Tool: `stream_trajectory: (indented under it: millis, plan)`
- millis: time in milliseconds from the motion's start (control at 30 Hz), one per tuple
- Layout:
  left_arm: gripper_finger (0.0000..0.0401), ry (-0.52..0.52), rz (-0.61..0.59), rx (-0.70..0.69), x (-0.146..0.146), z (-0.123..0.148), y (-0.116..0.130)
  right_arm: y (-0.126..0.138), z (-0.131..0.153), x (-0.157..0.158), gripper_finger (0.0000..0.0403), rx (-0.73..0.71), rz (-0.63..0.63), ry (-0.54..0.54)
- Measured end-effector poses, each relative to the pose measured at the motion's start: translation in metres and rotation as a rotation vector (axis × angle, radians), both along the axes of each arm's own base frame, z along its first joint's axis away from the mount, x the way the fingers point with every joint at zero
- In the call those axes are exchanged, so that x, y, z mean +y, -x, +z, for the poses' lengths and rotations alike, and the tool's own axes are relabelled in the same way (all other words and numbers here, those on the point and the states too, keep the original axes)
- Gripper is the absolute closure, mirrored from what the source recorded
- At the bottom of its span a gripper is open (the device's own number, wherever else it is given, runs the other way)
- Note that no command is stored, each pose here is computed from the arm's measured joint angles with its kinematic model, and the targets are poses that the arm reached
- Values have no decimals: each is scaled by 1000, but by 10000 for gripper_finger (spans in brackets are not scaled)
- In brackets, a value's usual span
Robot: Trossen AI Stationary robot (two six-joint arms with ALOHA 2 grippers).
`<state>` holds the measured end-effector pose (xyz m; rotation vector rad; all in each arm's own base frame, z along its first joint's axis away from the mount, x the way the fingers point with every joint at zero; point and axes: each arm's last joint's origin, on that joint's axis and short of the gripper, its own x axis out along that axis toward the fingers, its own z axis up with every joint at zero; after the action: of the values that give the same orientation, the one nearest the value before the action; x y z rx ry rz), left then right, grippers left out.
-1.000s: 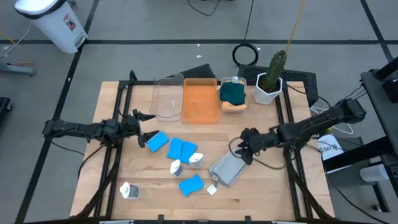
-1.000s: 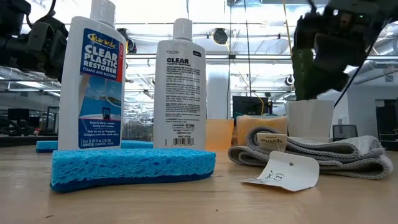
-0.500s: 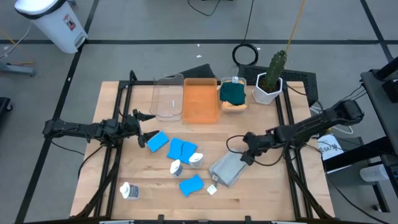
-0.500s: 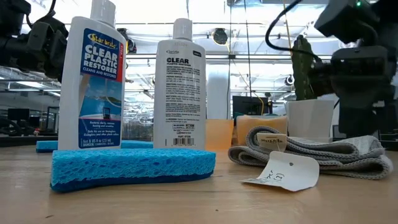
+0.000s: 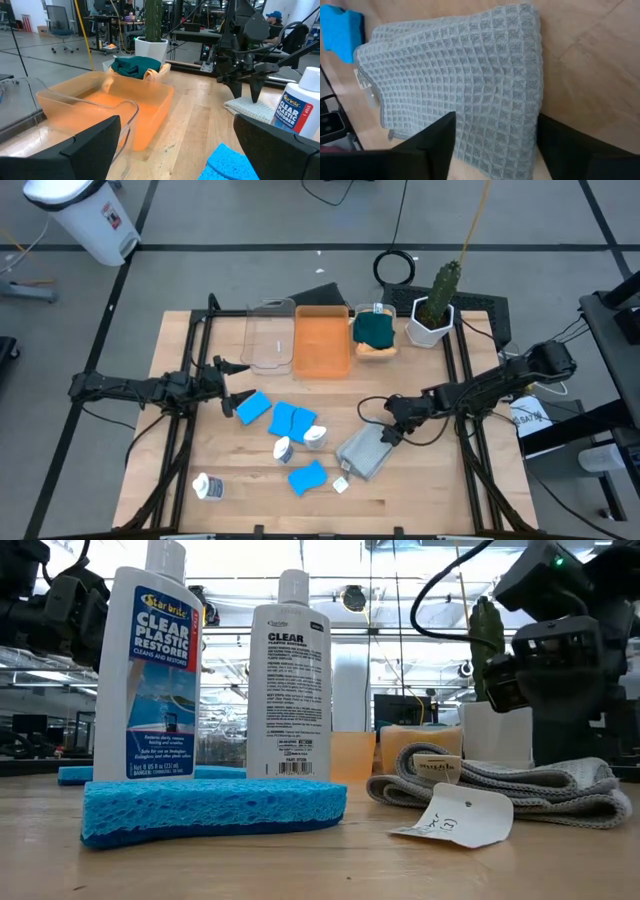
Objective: Pick & Place Kitchen Items
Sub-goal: Put the gray microfiber cloth into the white bin
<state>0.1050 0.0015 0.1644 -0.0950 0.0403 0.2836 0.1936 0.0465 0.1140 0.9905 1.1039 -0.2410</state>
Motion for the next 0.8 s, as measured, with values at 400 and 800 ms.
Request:
stream_trajectory:
  millis: [400, 800]
  plan:
    - [6, 0, 0, 0, 0, 0, 0, -3, 0, -1, 352, -71, 75, 113]
    - [6, 0, 1, 0, 0, 0, 0, -16, 47, -5, 400, -301, 234, 281]
